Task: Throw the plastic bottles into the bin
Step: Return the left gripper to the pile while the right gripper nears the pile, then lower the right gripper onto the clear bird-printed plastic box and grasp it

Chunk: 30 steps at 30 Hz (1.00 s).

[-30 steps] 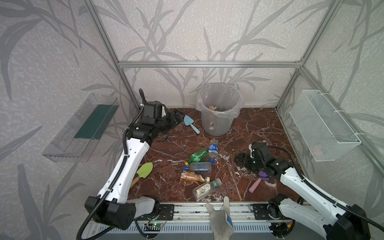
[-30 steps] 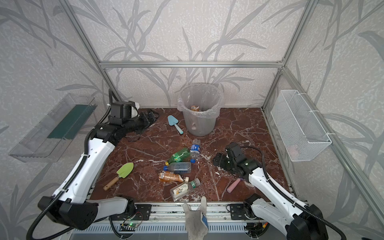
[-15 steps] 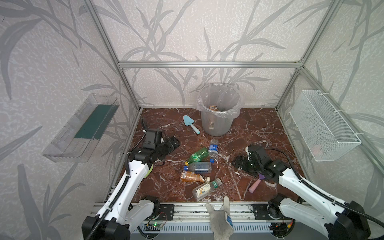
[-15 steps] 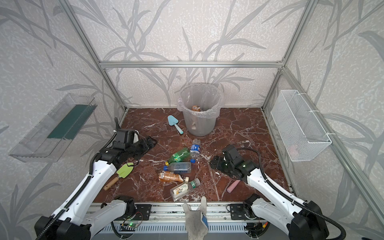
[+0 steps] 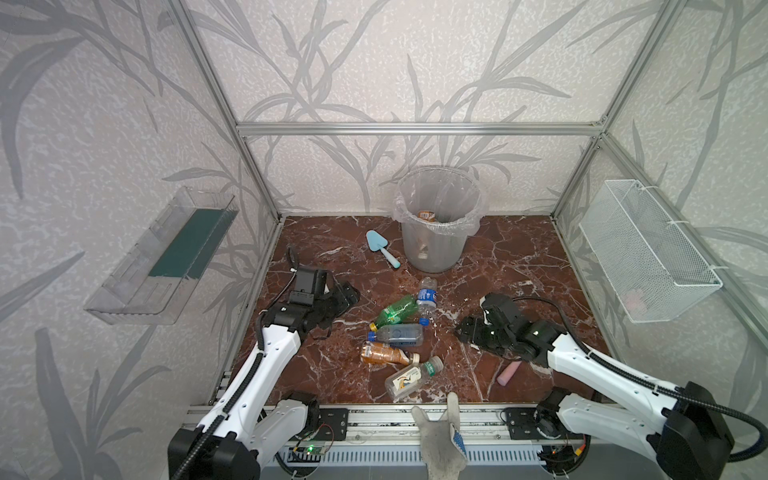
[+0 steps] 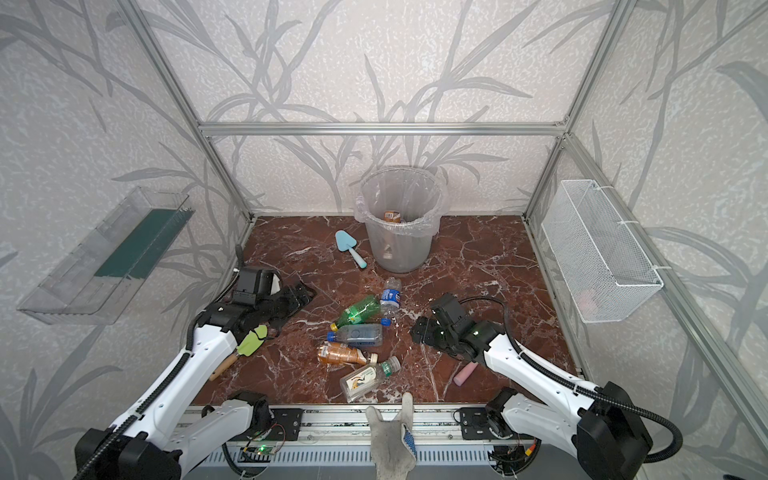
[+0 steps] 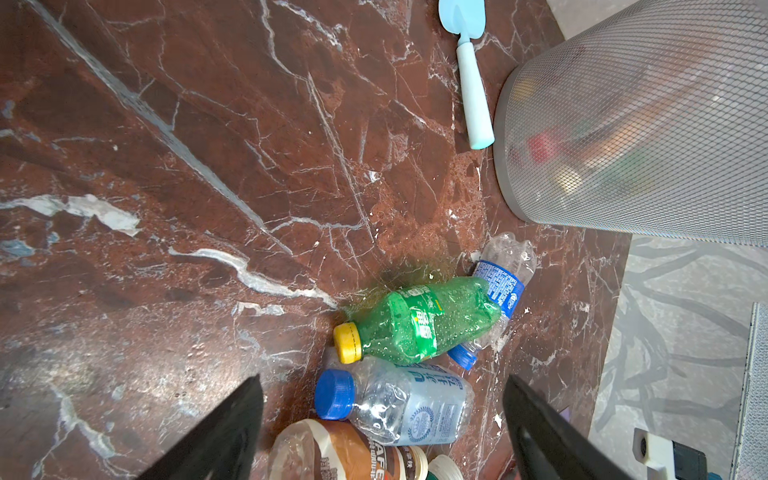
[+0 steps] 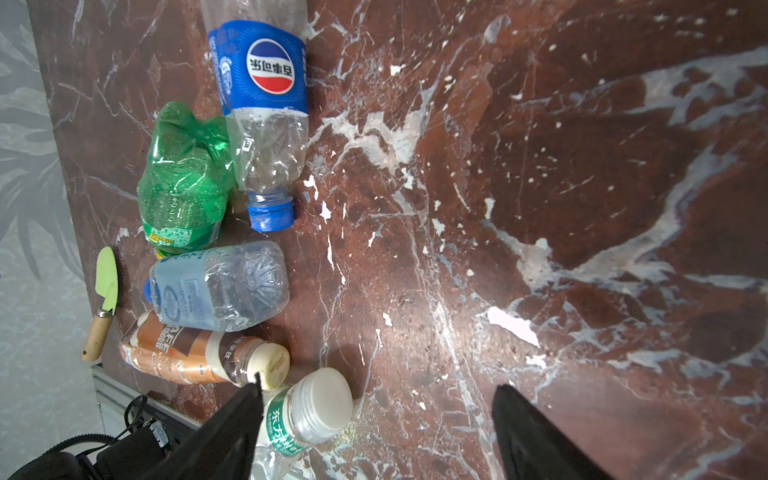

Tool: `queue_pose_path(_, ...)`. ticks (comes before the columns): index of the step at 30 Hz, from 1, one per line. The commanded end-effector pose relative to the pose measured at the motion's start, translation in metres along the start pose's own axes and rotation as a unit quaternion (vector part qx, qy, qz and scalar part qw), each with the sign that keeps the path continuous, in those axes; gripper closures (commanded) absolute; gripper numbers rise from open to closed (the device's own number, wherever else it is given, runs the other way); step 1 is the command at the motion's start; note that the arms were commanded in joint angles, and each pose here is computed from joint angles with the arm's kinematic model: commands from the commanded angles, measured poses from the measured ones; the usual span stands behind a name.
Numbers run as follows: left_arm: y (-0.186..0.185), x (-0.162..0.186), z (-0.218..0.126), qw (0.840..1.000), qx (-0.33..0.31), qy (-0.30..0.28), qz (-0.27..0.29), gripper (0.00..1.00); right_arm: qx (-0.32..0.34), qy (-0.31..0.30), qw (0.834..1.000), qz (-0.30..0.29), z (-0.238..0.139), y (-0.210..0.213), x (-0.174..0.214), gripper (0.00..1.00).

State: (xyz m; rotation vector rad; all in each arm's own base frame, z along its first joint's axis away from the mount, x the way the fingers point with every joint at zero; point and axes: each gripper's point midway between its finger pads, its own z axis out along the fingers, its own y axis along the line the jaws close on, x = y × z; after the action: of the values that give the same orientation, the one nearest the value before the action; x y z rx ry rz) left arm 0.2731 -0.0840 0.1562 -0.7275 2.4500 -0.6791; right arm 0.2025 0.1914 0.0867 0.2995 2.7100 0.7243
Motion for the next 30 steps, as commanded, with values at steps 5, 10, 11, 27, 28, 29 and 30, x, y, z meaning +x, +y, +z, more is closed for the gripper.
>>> queue_pose_path(5, 0.01, 0.006, 0.002, 1.0, -0.007, 0.002, -0.007, 0.11, -0.014, 0.012, 1.0, -0.02, 0.005, 0.023, 0.001, 0.14)
queue_pose_path(10, 0.018, 0.011, 0.005, 1.0, -0.016, 0.006, -0.01, 0.11, -0.031, 0.027, 0.994, -0.105, 0.005, 0.051, 0.018, 0.14)
queue_pose_path(11, 0.02, 0.012, 0.006, 1.0, -0.017, 0.006, -0.01, 0.11, -0.045, 0.035, 0.989, -0.134, 0.005, 0.061, 0.024, 0.15)
queue_pose_path(27, 0.024, 0.015, 0.001, 1.0, -0.02, 0.004, -0.007, 0.11, -0.243, 0.004, 0.642, -0.727, -0.043, 0.115, 0.117, 0.09)
queue_pose_path(28, 0.024, 0.015, 0.0, 1.0, -0.02, 0.003, -0.007, 0.11, -0.247, 0.02, 0.63, -0.736, -0.041, 0.113, 0.121, 0.11)
queue_pose_path(29, 0.024, 0.015, 0.0, 1.0, -0.02, 0.004, -0.007, 0.11, -0.249, 0.03, 0.621, -0.742, -0.039, 0.112, 0.124, 0.11)
queue_pose_path(30, 0.024, 0.015, -0.001, 1.0, -0.02, 0.003, -0.007, 0.11, -0.252, 0.041, 0.612, -0.748, -0.037, 0.112, 0.127, 0.12)
